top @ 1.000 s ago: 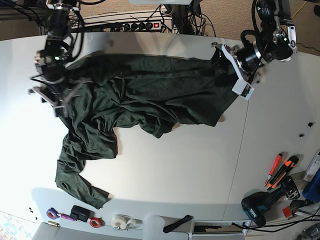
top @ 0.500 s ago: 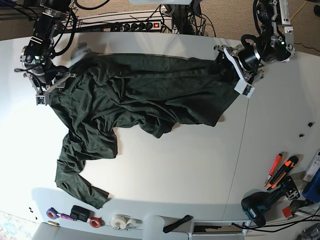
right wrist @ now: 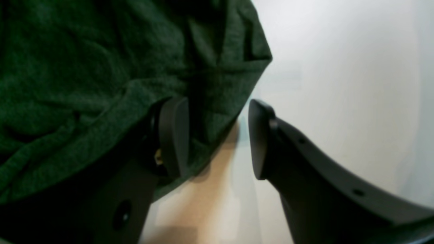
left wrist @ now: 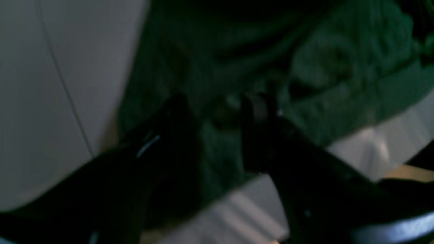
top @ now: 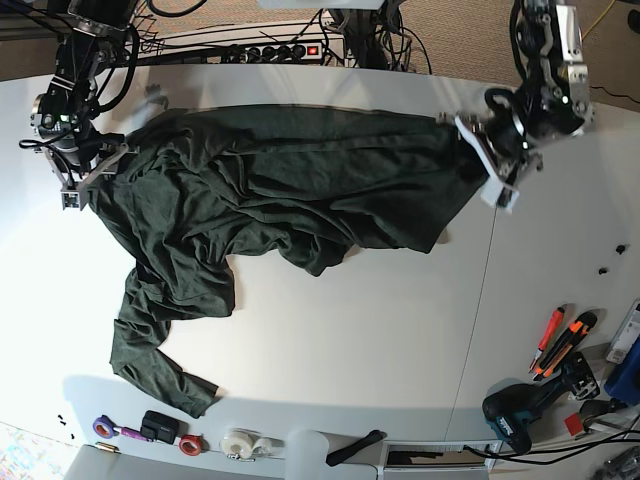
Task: Layout the t-shirt on the table in an organized manner, then fold the t-shirt properly
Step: 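Hold the shirt's two ends with both grippers, stretching it flat, then pull the left gripper's shirt end down toward the table and inward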
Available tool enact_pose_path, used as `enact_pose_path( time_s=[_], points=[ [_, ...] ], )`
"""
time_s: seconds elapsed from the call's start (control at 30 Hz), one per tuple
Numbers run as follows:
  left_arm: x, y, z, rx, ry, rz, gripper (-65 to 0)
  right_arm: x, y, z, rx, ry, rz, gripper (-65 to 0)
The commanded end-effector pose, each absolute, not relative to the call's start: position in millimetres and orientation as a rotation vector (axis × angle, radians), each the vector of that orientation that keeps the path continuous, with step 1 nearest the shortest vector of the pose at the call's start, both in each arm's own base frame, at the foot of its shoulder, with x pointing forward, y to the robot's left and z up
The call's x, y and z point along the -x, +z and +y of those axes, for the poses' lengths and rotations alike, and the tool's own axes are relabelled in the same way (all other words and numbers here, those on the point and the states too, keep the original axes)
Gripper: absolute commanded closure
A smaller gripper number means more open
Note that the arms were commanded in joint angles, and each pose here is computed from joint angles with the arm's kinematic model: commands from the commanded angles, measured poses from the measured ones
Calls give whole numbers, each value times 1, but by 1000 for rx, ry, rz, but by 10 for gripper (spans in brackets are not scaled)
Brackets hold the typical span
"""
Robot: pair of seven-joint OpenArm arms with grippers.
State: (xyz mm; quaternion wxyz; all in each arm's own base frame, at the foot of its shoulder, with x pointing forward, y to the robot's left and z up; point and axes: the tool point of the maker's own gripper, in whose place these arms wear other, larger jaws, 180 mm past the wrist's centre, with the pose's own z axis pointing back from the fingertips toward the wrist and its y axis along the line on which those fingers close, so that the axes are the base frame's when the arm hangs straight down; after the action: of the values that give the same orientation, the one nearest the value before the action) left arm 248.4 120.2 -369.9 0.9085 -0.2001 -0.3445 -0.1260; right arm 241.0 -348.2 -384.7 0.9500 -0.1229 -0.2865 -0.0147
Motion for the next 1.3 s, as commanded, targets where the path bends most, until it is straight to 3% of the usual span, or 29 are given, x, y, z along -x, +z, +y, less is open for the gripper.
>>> enact_pose_path(
  time_s=[0.0, 0.2, 0.53, 0.83, 1.07, 1.27],
  points=[
    [-258, -365, 123, 416, -252, -738, -240, -241, -379, -358, 291, -34, -576, -283],
    [-278, -394, 132, 443, -194, -671, -240, -249, -376, -363, 295, -87, -595, -283],
    [-320, -401, 138, 469, -148, -674, -240, -266, -433, -366, 160, -227, -479, -283],
    [-371, -393, 119, 495, -189, -714, -240, -302, -425, -346, 21, -277, -557, -283],
    [-415, -392, 111, 390, -237, -732, -240, -308, -423, -337, -37, -299, -585, -283],
    [-450, -368, 138, 216, -259, -772, -240, -309, -422, -337, -42, -301, -591, -283]
  ],
)
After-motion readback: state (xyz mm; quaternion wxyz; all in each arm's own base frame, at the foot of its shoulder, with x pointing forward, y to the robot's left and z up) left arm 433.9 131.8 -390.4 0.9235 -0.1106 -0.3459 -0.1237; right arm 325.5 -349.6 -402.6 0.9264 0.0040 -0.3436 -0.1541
